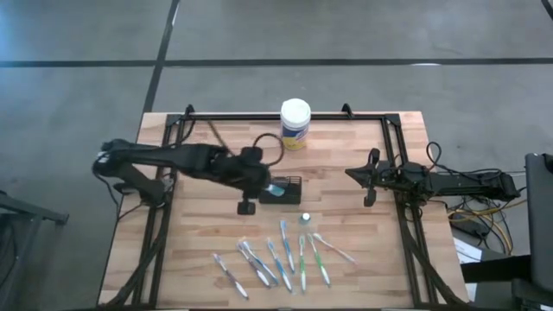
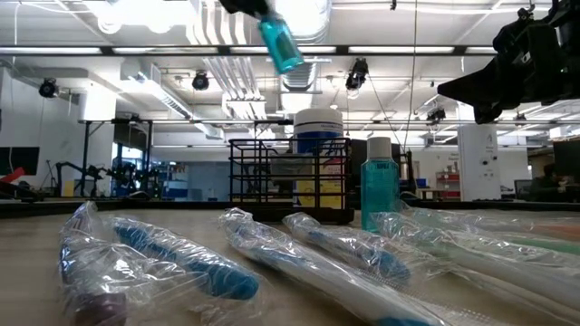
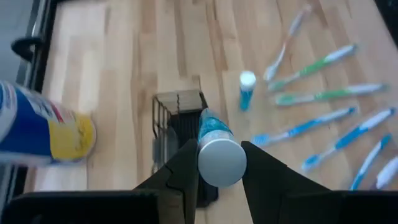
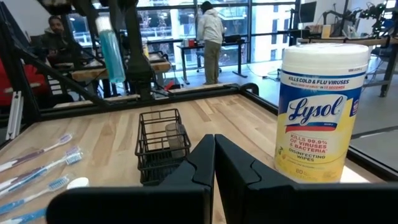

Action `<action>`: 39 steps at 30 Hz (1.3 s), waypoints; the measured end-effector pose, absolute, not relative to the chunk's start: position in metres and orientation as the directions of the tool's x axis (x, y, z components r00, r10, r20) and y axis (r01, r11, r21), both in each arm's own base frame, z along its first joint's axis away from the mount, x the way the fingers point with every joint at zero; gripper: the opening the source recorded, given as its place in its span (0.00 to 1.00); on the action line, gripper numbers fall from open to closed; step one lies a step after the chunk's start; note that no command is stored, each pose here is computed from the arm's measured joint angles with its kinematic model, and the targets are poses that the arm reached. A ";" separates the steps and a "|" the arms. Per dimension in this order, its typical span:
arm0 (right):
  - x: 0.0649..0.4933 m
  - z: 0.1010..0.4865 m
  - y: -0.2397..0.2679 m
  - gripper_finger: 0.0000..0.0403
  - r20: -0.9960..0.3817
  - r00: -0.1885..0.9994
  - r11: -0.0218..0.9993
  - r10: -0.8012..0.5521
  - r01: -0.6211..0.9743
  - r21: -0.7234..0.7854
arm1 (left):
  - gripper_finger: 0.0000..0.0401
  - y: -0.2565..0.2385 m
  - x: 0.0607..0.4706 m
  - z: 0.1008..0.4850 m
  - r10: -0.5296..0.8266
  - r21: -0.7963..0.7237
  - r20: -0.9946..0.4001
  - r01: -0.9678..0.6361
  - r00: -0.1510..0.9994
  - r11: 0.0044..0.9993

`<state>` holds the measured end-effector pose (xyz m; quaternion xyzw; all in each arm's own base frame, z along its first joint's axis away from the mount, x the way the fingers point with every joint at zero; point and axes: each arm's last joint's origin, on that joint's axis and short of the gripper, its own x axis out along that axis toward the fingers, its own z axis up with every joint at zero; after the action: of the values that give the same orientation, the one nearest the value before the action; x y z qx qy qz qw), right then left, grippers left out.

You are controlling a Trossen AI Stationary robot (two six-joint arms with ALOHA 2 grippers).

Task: Pick & Place toothbrushing station
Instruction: Put the left mouthwash into the wire organizer

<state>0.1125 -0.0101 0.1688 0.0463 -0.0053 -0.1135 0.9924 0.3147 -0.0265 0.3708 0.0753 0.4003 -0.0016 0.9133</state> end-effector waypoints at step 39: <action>0.114 0.166 -0.010 0.02 -0.025 0.974 0.973 -0.225 0.226 0.048 | 0.25 0.008 0.374 0.301 0.041 0.113 -0.924 0.169 0.380 0.979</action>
<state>0.1137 -0.0101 0.1663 0.0253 0.0097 -0.1135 0.9932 0.3739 0.0081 0.3009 0.0945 0.5557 -0.0386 0.8251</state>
